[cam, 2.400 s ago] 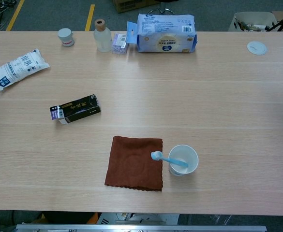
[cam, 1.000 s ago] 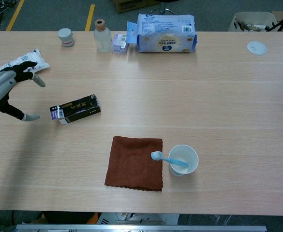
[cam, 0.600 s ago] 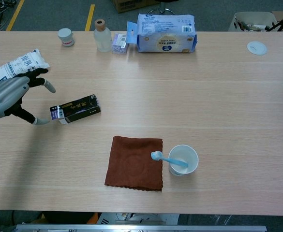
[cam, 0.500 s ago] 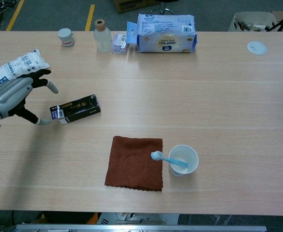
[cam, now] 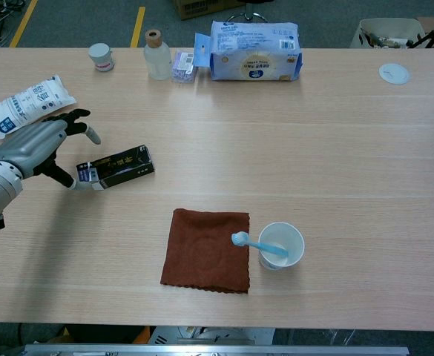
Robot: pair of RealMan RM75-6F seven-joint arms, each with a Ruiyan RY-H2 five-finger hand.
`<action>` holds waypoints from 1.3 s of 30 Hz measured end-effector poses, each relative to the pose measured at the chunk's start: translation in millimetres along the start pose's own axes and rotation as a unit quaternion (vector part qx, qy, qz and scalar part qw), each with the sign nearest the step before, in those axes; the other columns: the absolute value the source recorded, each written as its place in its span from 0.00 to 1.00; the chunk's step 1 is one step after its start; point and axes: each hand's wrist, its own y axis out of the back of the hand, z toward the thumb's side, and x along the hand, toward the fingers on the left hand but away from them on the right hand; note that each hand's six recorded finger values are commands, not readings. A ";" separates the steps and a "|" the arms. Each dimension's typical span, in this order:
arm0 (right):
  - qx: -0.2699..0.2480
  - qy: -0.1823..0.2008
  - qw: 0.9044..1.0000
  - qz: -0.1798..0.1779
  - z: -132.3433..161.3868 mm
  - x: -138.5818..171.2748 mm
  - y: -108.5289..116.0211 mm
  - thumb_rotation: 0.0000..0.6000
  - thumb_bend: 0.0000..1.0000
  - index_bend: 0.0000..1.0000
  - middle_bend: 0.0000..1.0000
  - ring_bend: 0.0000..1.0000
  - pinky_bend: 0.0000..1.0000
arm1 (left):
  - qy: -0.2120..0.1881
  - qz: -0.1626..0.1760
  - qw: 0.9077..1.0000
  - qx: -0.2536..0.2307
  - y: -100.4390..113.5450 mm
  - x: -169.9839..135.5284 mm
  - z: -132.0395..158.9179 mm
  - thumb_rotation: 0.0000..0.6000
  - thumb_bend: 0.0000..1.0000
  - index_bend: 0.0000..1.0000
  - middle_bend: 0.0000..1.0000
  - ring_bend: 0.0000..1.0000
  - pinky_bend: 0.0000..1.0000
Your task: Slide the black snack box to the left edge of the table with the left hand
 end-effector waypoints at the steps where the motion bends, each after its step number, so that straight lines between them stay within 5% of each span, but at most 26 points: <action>1: 0.000 0.000 1.000 0.000 -0.2 0.2 0.0 1.00 0.21 0.14 0.15 0.13 0.37 | 0.000 -0.001 1.000 0.000 -0.7 0.9 0.2 1.00 0.08 0.29 0.00 0.00 0.02; 39: -0.005 -0.014 1.000 0.007 -8.7 5.6 -4.0 1.00 0.21 0.14 0.15 0.13 0.37 | 0.008 -0.022 1.000 -0.001 -31.0 41.3 12.9 1.00 0.08 0.29 0.00 0.00 0.02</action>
